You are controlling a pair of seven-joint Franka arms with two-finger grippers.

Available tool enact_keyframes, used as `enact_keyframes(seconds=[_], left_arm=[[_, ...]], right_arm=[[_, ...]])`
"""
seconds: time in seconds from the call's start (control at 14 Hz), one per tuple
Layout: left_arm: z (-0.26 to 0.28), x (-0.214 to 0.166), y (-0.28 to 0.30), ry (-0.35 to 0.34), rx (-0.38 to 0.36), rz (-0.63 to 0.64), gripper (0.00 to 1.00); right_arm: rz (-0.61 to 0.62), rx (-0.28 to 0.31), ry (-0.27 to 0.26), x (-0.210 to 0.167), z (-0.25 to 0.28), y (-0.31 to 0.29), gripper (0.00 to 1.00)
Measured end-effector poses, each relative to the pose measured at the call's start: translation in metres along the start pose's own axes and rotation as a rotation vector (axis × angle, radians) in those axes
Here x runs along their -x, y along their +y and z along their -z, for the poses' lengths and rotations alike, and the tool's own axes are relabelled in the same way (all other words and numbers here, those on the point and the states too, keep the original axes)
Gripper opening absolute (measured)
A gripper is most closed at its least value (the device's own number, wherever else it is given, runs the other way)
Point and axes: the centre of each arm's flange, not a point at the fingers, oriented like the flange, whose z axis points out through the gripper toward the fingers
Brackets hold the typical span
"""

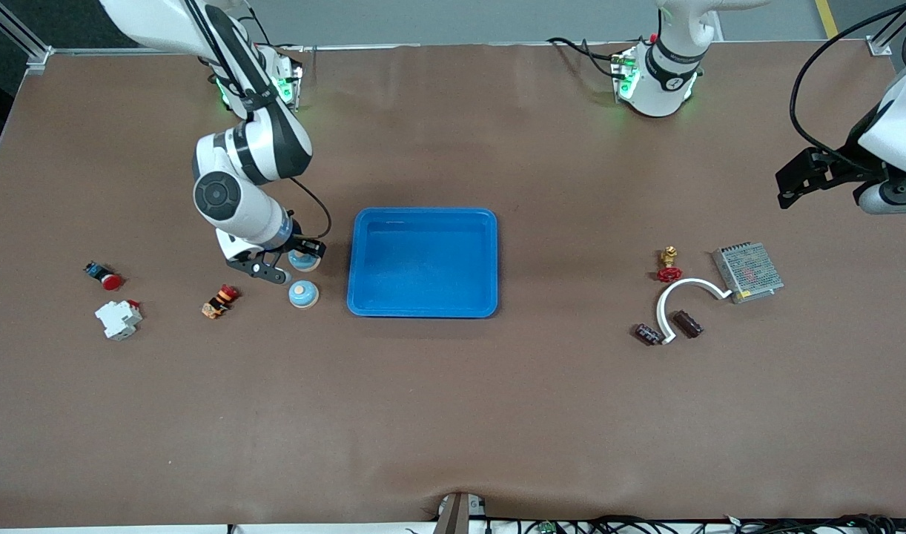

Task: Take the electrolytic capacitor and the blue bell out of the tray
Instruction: 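Carry the second bell with the right gripper toward the first bell, then lower the bell onto the table with the right gripper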

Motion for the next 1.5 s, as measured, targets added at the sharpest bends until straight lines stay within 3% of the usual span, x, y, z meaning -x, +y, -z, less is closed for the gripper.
enact_keyframes(seconds=[0.36, 0.71, 1.5], left_arm=[[-0.002, 0.0, 0.003, -0.005, 0.018, -0.002, 1.0], [-0.004, 0.0, 0.004, -0.009, 0.017, -0.005, 1.0], [-0.008, -0.001, 0.01, -0.013, 0.018, -0.015, 1.0]], right_arm=[[0.078, -0.024, 0.05, 0.009, -0.027, 0.073, 0.62], [0.119, -0.028, 0.091, 0.023, -0.049, 0.096, 0.62], [0.141, -0.011, 0.052, 0.027, -0.066, 0.129, 0.62]])
